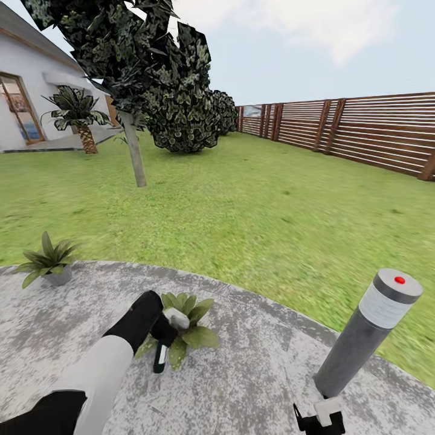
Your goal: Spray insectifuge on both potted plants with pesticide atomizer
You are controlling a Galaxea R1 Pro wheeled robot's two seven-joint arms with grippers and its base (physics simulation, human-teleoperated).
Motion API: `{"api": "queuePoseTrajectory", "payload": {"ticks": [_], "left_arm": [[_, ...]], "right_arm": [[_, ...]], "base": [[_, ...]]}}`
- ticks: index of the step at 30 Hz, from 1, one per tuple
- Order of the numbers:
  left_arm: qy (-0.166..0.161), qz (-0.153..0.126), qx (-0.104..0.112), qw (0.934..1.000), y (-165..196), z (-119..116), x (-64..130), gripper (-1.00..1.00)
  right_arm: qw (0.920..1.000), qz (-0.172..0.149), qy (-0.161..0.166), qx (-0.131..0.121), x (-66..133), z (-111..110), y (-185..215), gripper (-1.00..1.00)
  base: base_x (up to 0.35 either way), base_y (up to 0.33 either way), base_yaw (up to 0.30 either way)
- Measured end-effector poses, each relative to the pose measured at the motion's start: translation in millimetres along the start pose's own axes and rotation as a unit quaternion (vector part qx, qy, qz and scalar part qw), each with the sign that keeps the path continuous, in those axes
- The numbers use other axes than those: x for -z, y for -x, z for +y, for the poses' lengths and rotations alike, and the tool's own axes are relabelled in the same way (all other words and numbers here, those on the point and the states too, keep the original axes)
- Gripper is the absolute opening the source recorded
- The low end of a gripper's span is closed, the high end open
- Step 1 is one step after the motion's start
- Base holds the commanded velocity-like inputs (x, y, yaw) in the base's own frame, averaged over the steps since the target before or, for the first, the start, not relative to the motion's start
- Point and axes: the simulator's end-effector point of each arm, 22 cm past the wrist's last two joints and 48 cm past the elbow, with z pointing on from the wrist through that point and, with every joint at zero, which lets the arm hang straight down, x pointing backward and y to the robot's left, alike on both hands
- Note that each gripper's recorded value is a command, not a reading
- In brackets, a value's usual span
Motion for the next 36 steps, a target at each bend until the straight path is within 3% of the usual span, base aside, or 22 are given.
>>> {"api": "queuePoseTrajectory", "payload": {"ticks": [5, 14, 19, 22, 36], "left_arm": [[0.000, -0.014, -0.010, 0.9998, 23.0, -8.7, 11.0, -1.00], [-0.002, -0.004, -0.013, 0.9999, 17.0, -10.7, 6.6, -1.00], [-0.013, 0.036, -0.058, 0.9976, -1.3, -28.6, -4.3, -1.00], [-0.029, 0.045, -0.067, 0.9963, -7.3, -37.5, -6.6, -1.00], [-0.029, 0.041, -0.071, 0.9962, -1.2, -37.3, -1.9, -1.00]], "right_arm": [[1.0000, 0.000, 0.000, 0.000, 0.0, -0.7, 0.0, 1.00], [1.0000, -0.001, -0.002, 0.000, -0.2, -1.2, 0.6, 1.00], [1.0000, -0.001, -0.002, 0.000, -0.2, -1.4, 0.7, 1.00], [1.0000, -0.001, -0.002, 0.000, -0.2, -1.8, 0.5, 1.00], [1.0000, 0.000, -0.002, 0.001, -0.2, -1.8, 0.3, 1.00]], "base": [[0.000, 0.000, 0.000], [0.000, 0.000, 0.000], [0.000, 0.000, 0.000], [0.000, 0.000, 0.000], [0.000, 0.000, 0.000]]}}
